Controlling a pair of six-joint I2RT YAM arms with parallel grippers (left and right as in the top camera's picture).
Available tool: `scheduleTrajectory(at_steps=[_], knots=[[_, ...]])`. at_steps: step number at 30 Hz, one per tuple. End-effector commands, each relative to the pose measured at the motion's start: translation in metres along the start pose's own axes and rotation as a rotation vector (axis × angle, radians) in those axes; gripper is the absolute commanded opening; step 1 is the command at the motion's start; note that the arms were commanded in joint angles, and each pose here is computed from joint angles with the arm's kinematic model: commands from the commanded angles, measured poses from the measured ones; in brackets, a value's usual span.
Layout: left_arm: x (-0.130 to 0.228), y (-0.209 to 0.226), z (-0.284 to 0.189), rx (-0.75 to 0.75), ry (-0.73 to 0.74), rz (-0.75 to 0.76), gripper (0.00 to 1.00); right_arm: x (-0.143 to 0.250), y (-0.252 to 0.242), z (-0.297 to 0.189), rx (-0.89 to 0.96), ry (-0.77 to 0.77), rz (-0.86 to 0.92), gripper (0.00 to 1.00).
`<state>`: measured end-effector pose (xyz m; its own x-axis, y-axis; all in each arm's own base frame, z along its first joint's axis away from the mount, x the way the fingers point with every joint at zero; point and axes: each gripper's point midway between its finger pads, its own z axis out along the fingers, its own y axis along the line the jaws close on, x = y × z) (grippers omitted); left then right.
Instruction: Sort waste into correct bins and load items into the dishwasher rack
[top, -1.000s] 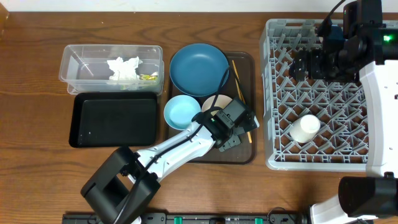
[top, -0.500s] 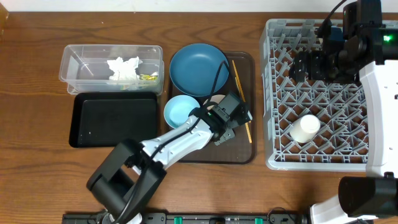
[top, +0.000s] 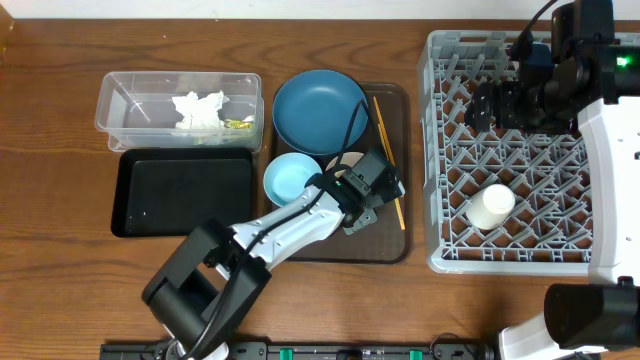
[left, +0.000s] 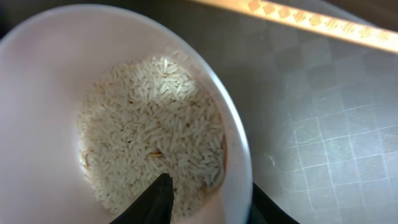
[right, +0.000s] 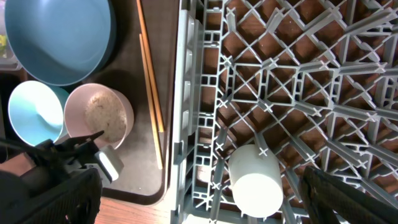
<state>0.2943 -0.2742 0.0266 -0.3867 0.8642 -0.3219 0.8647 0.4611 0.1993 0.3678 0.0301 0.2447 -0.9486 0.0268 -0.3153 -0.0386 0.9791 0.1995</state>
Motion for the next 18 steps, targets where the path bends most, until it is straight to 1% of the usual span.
scheduleTrajectory(at_steps=[1, 7, 10, 11, 15, 18], knots=[[-0.0137, 0.0082, -0.0196, -0.025, -0.056, -0.035, 0.3, 0.0011, 0.0047, 0.0023, -0.011, 0.008, -0.023, 0.99], [-0.0077, 0.0054, -0.0145, -0.015, -0.033, -0.067, 0.2, 0.0013, 0.0047, 0.0023, -0.011, 0.008, -0.023, 0.99], [-0.0053, 0.0043, -0.0119, -0.012, -0.022, -0.066, 0.19, 0.002, 0.0047, 0.0023, -0.011, 0.011, -0.023, 0.99], [-0.0054, 0.0044, -0.012, -0.012, -0.023, -0.066, 0.13, 0.0022, 0.0047, 0.0023, -0.011, 0.012, -0.022, 0.99], [-0.0053, 0.0043, -0.012, -0.012, -0.022, -0.065, 0.07, 0.003, 0.0046, 0.0023, -0.011, 0.016, -0.022, 0.99], [-0.0063, 0.004, -0.0135, -0.012, -0.026, -0.065, 0.06, 0.004, 0.0046, 0.0022, -0.01, 0.02, -0.021, 0.99]])
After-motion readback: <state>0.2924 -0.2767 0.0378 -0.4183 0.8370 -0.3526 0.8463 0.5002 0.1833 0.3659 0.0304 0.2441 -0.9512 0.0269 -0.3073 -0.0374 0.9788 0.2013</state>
